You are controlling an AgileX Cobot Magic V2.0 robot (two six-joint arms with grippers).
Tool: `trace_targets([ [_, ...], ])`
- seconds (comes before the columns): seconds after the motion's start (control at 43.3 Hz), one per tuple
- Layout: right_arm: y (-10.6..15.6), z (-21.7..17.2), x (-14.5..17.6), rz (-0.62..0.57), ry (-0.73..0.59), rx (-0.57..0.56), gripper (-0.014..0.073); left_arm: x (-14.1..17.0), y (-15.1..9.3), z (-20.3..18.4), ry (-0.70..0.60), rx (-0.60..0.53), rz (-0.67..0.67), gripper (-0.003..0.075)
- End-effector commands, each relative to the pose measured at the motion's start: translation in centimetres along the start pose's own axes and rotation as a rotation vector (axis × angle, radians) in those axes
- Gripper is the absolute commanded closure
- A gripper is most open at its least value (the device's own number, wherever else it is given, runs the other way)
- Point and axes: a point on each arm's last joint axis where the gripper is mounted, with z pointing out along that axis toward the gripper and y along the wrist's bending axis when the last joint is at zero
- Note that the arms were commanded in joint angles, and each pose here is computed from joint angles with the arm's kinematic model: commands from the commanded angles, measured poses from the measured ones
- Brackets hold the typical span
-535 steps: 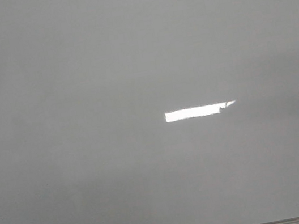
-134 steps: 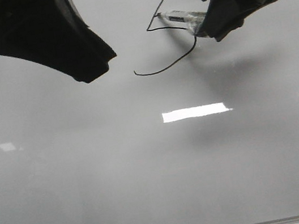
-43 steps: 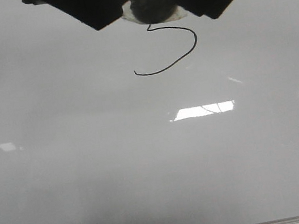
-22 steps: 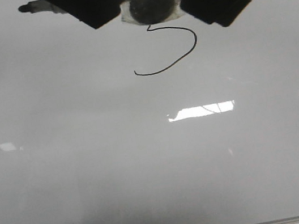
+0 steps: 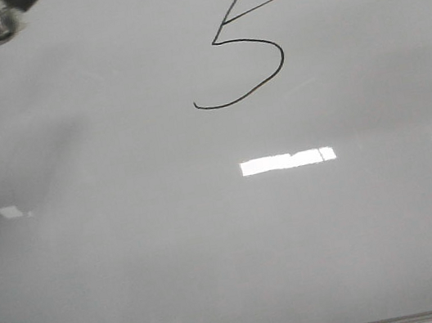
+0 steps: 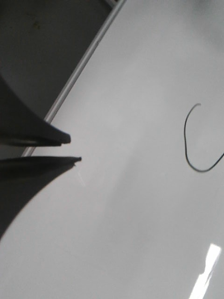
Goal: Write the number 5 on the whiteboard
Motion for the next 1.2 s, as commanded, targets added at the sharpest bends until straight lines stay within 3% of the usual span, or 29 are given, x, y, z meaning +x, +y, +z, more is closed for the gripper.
trace_targets([
  [0.0, -0.7, -1.2, 0.0, 0.079, -0.132, 0.069, 0.0669, 0.8, 2.5, -1.5, -0.112, -0.116, -0.160, 0.0692],
  [0.254, -0.8, -1.5, 1.5, 0.090, -0.153, 0.097, 0.0655, 6.6, 7.7, -1.3, -0.083, -0.373, -0.382, 0.0692],
  [0.439, -0.8, -1.6, 1.4, 0.088, -0.162, 0.099, 0.0655, 6.0, 9.5, -0.7, -0.185, -0.497, -0.374, 0.0691],
  [0.878, -0.8, -1.6, 1.4, 0.088, -0.163, 0.099, 0.0655, 6.8, 12.2, 4.6, -0.162, -0.577, -0.359, 0.0678],
  [0.993, -0.8, -1.6, 1.4, 0.088, -0.162, 0.099, 0.0655, 6.9, 12.6, 5.0, -0.166, -0.594, -0.357, 0.0582],
  [1.178, -0.8, -1.6, 1.4, 0.088, -0.162, 0.099, 0.0655, 6.8, 12.8, 5.0, -0.181, -0.612, -0.353, 0.0316],
])
